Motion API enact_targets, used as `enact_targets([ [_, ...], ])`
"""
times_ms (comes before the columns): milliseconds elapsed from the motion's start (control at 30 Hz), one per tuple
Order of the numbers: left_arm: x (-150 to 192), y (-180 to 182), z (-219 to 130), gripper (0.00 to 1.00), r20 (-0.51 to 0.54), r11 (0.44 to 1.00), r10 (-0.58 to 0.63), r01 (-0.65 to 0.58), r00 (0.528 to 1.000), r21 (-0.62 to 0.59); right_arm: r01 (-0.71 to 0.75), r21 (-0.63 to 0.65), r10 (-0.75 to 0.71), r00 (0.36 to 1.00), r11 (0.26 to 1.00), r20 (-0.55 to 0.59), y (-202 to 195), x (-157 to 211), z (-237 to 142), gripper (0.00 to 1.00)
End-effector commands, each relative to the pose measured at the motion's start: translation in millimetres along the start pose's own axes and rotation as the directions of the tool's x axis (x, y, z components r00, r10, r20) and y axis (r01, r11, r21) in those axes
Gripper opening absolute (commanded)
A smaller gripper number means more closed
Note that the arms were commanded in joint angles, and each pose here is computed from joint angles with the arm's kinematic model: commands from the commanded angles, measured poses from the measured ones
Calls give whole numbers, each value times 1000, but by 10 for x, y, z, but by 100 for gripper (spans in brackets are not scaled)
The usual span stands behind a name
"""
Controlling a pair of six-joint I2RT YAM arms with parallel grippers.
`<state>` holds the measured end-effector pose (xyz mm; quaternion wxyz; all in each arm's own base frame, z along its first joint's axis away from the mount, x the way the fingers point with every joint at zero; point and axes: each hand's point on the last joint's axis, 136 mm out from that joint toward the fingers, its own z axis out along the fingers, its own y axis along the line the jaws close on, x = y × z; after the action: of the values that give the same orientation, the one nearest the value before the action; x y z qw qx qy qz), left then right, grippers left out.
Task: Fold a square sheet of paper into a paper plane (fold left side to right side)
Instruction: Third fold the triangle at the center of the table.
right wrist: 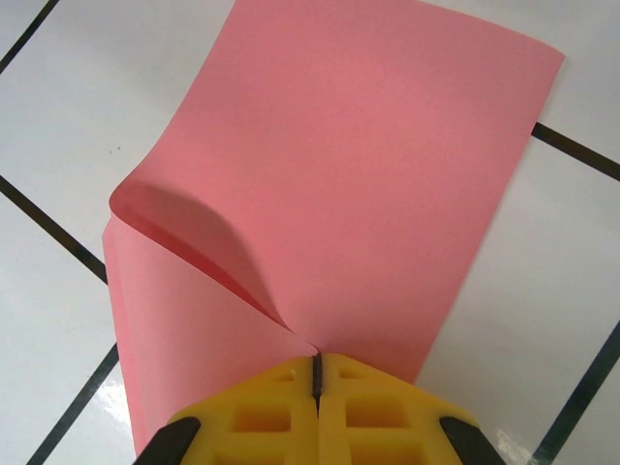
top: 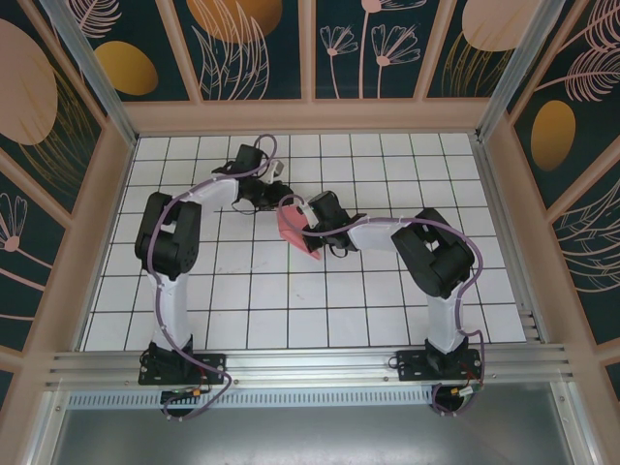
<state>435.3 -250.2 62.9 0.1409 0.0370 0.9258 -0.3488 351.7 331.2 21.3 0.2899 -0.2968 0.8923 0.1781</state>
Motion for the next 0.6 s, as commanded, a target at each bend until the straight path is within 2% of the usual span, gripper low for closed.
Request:
enact_targets([
  [0, 215, -121, -99, 24, -20, 998, -38, 39, 999, 56, -31, -6, 30, 993, 999, -111, -19, 319, 137, 0],
  [133, 416, -173, -26, 22, -55, 995, -49, 54, 997, 87, -28, -5, 28, 993, 1000, -113, -16, 317, 140, 0],
  [567, 544, -225, 118, 19, -66, 990, -78, 85, 995, 109, -22, 0, 22, 993, 1000, -117, -8, 307, 136, 0],
])
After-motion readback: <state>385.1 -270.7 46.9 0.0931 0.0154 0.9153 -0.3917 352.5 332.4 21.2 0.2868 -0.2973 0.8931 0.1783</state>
